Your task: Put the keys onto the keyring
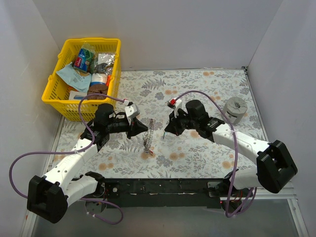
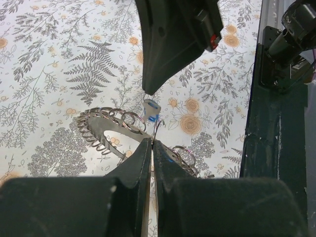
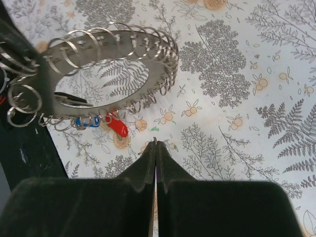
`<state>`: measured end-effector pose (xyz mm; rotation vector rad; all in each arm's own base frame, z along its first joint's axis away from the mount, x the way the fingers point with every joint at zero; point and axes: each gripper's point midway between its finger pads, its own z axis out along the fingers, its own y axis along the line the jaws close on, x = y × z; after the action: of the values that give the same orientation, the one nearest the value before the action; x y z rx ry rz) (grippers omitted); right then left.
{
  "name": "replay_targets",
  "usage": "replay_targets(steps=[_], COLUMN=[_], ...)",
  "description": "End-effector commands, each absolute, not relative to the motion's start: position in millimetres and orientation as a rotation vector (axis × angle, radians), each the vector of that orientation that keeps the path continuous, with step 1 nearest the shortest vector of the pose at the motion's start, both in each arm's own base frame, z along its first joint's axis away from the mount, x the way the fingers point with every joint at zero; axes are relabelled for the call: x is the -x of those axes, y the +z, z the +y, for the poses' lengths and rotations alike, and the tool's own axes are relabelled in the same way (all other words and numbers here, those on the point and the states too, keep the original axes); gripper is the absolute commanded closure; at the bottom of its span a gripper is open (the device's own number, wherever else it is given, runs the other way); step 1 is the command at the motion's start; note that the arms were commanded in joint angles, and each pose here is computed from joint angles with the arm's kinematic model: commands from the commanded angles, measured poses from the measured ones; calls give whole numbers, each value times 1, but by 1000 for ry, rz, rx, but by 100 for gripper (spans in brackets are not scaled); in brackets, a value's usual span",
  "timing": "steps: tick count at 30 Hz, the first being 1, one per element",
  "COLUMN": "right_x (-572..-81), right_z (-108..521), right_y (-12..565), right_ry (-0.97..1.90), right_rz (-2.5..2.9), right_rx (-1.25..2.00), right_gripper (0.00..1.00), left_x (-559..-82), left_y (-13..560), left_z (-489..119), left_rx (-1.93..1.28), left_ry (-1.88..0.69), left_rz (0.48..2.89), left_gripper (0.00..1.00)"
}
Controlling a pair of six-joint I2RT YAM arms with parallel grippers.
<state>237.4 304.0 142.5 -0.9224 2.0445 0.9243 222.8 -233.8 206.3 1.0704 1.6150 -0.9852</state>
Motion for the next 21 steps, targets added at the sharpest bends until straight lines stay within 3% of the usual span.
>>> replay_targets(steps=[1,21], right_x=[-223,-199], right_z=[312,315], right_y=[174,234], right_ry=[999,1089], right_rz=[1833,1541], right_rx=[1030,1148], right_gripper=[99,99], left_x=[-226,-226], left_y=[222,222], left_z=[-229,-228], left_rx=[-1092,-1156], left_ry=[-912,-866], left_rz=[1544,1492], left_gripper=[100,100])
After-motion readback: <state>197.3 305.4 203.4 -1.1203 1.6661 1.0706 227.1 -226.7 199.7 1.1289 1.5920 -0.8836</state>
